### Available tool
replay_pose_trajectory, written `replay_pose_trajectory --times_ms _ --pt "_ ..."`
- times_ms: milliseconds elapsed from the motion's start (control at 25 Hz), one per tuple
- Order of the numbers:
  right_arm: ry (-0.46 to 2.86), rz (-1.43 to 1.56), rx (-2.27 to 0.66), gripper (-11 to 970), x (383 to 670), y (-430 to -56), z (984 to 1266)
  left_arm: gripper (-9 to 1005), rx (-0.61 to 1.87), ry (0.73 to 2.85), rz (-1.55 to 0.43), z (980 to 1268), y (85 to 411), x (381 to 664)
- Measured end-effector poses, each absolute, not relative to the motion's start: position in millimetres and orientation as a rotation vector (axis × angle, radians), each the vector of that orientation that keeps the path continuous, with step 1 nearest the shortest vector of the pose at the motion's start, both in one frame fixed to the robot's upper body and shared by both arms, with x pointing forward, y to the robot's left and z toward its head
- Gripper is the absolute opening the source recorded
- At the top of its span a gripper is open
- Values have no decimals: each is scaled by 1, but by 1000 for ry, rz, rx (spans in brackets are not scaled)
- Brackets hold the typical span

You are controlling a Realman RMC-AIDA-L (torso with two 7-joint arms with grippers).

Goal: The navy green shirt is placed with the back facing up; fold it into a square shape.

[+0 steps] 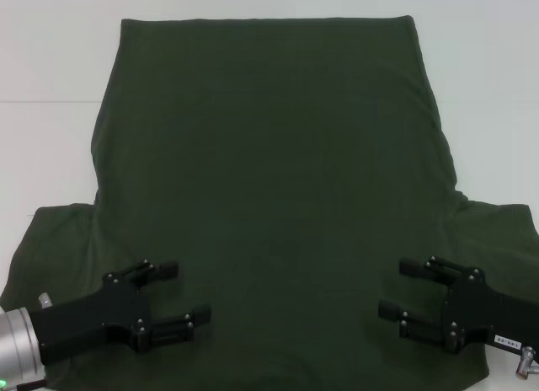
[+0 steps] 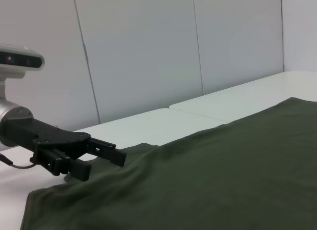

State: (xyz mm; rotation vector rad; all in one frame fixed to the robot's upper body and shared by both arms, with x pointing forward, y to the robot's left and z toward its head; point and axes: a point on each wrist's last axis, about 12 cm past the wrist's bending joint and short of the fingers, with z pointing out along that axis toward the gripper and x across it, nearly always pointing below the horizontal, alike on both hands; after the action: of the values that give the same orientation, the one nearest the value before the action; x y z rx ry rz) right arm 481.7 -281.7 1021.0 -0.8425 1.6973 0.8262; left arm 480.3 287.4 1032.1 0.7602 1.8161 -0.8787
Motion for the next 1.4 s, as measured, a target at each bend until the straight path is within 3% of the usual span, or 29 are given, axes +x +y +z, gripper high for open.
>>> replay_pose_trajectory --times_ms 640,680,880,1120,1400 --pt "1697 826 -841 775 482 -282 1021 934 553 1895 -1022 1044 299 483" --pt "1697 826 -841 775 482 -282 1021 934 387 1989 -1122 1060 317 489" --pt "1700 826 -838 775 482 -283 1021 933 133 2138 -1188 1079 348 494" --pt "1702 833 -832 775 481 -283 1021 933 -160 2377 -1122 1093 387 492" --pt "1698 834 -833 775 482 -282 1022 933 -395 2466 -1120 1098 417 477"
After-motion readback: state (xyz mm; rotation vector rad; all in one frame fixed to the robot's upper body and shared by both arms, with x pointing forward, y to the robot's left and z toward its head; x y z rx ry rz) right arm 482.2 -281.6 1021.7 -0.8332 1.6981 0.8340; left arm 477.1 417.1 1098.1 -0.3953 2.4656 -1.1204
